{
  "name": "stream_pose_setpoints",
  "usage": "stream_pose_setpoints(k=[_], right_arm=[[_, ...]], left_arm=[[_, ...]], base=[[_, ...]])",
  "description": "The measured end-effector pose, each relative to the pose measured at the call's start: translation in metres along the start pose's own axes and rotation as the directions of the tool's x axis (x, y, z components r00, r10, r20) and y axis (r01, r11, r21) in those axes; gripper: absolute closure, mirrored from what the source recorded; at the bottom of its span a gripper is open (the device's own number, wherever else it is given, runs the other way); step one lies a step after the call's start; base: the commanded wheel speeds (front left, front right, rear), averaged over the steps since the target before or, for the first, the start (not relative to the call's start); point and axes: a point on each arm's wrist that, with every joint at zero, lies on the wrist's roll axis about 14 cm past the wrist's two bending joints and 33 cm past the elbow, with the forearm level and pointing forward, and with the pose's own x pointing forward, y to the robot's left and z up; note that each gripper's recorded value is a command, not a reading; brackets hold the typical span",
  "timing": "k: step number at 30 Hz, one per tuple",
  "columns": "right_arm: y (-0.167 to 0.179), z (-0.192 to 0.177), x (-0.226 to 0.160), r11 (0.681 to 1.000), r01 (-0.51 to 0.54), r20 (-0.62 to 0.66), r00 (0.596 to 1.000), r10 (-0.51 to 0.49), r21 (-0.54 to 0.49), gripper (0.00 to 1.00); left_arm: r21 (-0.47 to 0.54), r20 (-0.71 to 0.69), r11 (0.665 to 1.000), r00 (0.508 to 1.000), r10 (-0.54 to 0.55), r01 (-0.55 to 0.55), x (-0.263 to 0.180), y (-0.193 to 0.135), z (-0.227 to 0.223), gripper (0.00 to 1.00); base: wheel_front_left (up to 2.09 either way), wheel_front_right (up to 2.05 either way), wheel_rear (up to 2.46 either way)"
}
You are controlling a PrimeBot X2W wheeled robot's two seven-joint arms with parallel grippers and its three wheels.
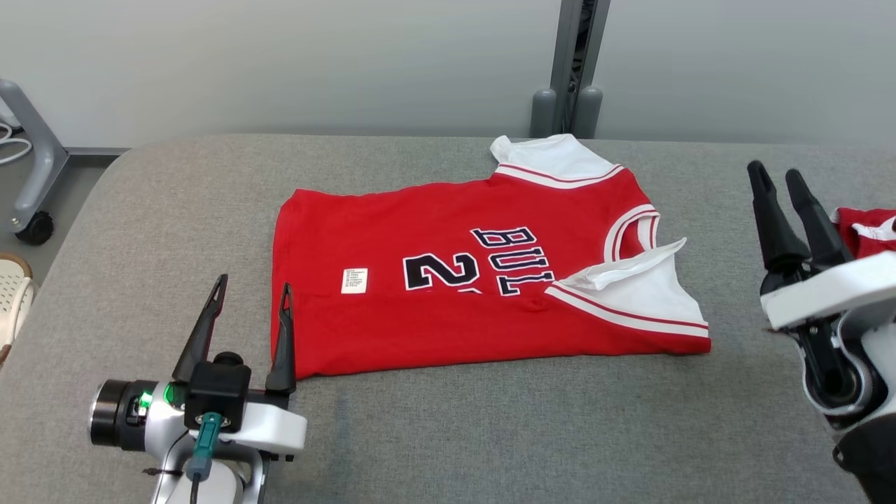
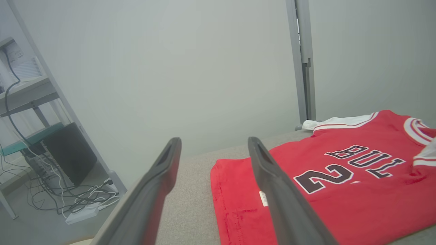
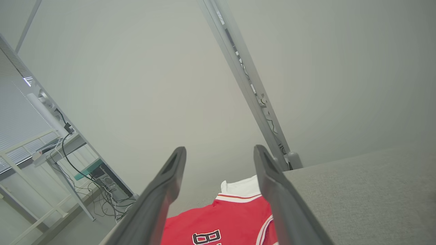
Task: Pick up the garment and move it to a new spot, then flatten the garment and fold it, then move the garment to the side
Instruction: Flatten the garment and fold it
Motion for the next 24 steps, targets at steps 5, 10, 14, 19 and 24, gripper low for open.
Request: stream_pose_setpoints(k=[5, 10, 14, 19, 24], right_arm=[[-0.006, -0.011, -0.025, 0.999, 0.038, 0.007, 0.999, -0.038, -0.032, 0.00], [-0.027, -0.033, -0.054, 0.989, 0.141, -0.014, 0.990, -0.142, -0.034, 0.00], [-0.041, -0.055, -0.066, 0.977, 0.212, -0.055, 0.976, -0.212, -0.005, 0.00], [-0.058, -0.086, -0.074, 0.950, 0.305, -0.133, 0.946, -0.294, 0.070, 0.00], [-0.067, -0.107, -0.072, 0.918, 0.370, -0.193, 0.920, -0.341, 0.144, 0.00]], left_arm=[[-0.028, -0.003, 1.000, 1.000, 0.012, -0.013, -0.014, -0.001, 0.001, 0.00], [-0.067, -0.074, 0.998, 0.997, 0.002, -0.007, -0.030, -0.007, -0.019, 0.00], [-0.082, -0.170, 0.997, 0.985, -0.013, -0.001, -0.039, -0.010, -0.049, 0.00], [-0.174, -0.303, 0.983, 0.953, -0.005, -0.050, -0.044, -0.010, -0.088, 0.00], [-0.334, -0.414, 0.929, 0.910, 0.008, -0.160, -0.047, -0.007, -0.121, 0.00]], base=[[0.00, 0.00, 0.00], [0.00, 0.00, 0.00], [0.00, 0.00, 0.00], [0.00, 0.00, 0.00], [0.00, 0.00, 0.00]])
